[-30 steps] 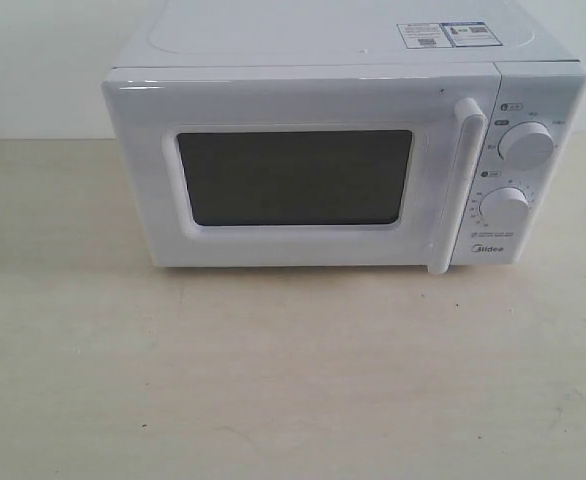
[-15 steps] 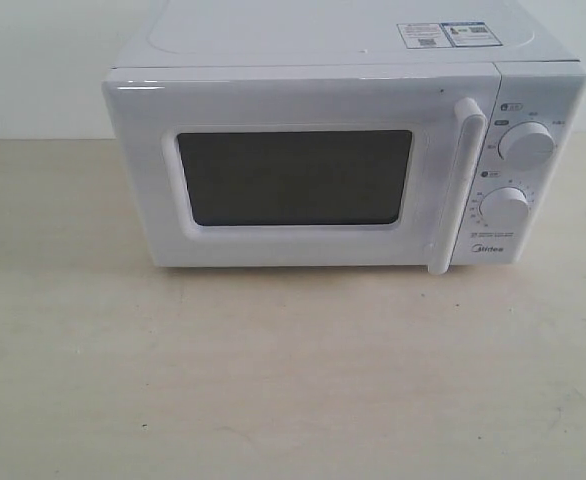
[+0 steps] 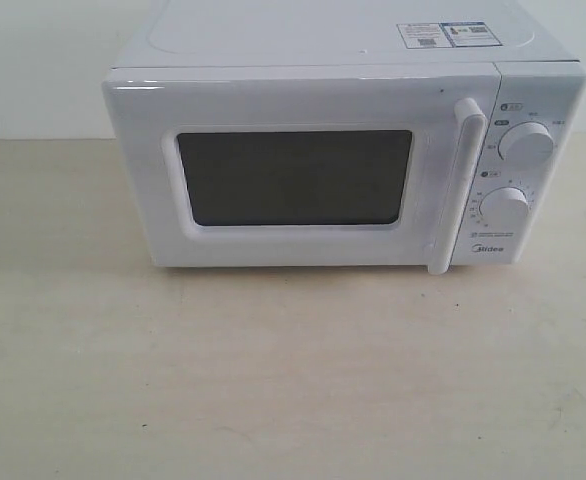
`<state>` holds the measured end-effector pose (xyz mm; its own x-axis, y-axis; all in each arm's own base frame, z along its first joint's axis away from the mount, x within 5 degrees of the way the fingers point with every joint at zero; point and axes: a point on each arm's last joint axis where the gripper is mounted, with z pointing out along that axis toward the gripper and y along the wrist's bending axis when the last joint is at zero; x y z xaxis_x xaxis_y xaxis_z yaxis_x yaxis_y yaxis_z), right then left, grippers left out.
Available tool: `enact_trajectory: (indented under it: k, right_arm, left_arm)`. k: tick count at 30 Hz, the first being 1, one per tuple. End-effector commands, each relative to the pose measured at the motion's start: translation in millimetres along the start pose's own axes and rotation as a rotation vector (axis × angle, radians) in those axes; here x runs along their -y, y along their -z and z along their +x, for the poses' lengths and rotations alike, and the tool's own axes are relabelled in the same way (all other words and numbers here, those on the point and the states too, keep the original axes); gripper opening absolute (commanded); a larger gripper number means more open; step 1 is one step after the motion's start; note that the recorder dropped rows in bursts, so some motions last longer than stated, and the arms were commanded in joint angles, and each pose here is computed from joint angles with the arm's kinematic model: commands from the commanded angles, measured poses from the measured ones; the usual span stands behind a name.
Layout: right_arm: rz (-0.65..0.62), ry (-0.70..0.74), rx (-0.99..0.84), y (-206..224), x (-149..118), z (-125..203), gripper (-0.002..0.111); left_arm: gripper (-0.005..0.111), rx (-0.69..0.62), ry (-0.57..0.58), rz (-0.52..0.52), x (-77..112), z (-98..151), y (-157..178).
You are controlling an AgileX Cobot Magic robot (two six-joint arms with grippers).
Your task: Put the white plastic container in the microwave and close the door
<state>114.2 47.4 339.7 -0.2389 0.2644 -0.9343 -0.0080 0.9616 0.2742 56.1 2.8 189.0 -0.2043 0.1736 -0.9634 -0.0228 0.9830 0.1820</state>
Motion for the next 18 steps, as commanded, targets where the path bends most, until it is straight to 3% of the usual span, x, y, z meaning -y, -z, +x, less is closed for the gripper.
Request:
enact_trajectory:
  k: [1, 6, 8, 9, 10, 12, 14, 18]
  right_arm:
    - [0.004, 0.009, 0.009, 0.3, 0.8, -0.4, 0.000]
    - [0.021, 0.024, 0.029, 3.3, 8.2, -4.6, 0.000]
    - [0.044, -0.071, 0.031, 7.2, 19.9, -8.1, 0.000]
    - [-0.034, -0.121, 0.082, 12.8, 21.5, -15.2, 0.000]
    - [-0.189, -0.075, 0.193, 22.9, 16.1, -24.8, 0.000]
    - [-0.422, 0.094, 0.378, 45.8, 2.4, -36.1, 0.000]
    - [-0.529, 0.207, 0.463, 62.3, -5.1, -36.8, 0.000]
    - [-0.435, 0.204, 0.524, 67.3, 0.6, -38.6, 0.000]
  left_arm:
    - [0.004, -0.008, 0.011, -0.001, 0.1, 1.4, -0.6]
    - [0.004, -0.008, 0.011, -0.001, 0.1, 1.4, -0.6]
    - [0.004, -0.008, 0.011, -0.001, 0.1, 1.4, -0.6]
    - [0.004, -0.008, 0.011, -0.001, 0.1, 1.4, -0.6]
    - [0.004, -0.008, 0.011, -0.001, 0.1, 1.4, -0.6]
    - [0.004, -0.008, 0.011, -0.001, 0.1, 1.4, -0.6]
    - [0.004, -0.008, 0.011, -0.001, 0.1, 1.4, -0.6]
    - [0.004, -0.008, 0.011, -0.001, 0.1, 1.4, -0.6]
